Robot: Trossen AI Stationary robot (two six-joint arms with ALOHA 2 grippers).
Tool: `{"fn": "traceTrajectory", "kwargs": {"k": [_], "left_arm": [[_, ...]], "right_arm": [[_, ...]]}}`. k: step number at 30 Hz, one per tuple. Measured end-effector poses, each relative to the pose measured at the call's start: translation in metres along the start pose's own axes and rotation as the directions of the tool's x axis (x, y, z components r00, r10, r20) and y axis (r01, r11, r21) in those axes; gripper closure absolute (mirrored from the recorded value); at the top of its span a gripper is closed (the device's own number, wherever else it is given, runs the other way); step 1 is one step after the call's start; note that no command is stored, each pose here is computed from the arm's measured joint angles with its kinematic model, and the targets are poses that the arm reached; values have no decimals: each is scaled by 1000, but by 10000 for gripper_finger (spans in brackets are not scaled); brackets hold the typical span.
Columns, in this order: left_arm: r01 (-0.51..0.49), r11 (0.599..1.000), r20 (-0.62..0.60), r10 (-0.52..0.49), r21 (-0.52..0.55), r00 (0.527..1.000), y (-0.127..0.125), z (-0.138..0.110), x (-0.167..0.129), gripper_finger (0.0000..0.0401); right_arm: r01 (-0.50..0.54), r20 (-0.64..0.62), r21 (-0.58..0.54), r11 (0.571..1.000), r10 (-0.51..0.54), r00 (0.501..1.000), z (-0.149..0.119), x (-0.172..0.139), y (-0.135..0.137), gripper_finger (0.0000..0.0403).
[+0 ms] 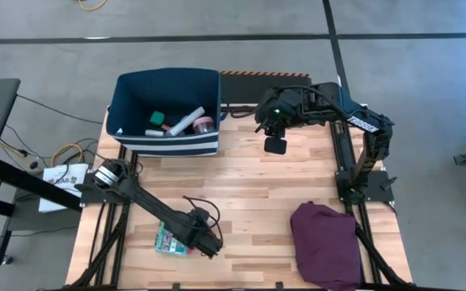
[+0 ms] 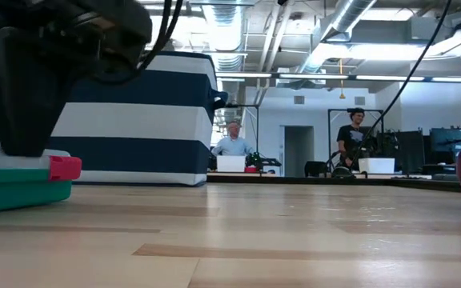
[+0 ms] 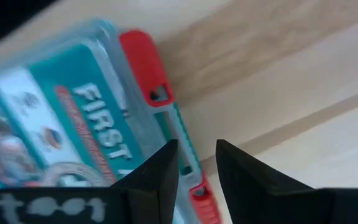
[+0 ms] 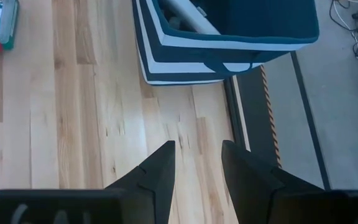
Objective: Pick & place medical supplies in basket/bin
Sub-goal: Put the green first aid kit into the blue bin
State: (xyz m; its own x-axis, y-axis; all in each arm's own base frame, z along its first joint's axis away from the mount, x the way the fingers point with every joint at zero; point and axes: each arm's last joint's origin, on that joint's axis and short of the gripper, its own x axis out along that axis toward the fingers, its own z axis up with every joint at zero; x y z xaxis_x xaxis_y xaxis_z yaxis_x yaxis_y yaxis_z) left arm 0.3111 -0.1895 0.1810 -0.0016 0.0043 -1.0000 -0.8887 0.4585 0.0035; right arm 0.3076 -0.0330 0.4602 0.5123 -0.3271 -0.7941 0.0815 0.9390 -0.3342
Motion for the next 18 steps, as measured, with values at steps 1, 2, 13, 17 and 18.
{"fn": "traceTrajectory", "kwargs": {"k": [1, 2, 13, 17, 18], "left_arm": [[-8, 1000, -20, 8, 2, 1000, -1, 1, 3, 298], [-16, 1000, -31, 16, 10, 999, -1, 1, 5, 299], [-34, 998, -30, 35, 54, 999, -3, 4, 9, 299], [-46, 995, -30, 49, 83, 998, -1, 4, 9, 314], [-52, 995, -29, 55, 91, 998, -1, 4, 9, 323]], "right_arm": [[0, 0, 0, 1000, 0, 1000, 0, 0, 0, 278], [0, -1, 0, 1000, 0, 1000, 0, 0, 0, 278], [-2, -5, 0, 1000, 2, 1000, -1, 0, 0, 278], [-1, -5, 0, 1000, 1, 1000, -1, 0, 0, 278], [-1, -5, 0, 1000, 1, 1000, -1, 0, 0, 278]]}}
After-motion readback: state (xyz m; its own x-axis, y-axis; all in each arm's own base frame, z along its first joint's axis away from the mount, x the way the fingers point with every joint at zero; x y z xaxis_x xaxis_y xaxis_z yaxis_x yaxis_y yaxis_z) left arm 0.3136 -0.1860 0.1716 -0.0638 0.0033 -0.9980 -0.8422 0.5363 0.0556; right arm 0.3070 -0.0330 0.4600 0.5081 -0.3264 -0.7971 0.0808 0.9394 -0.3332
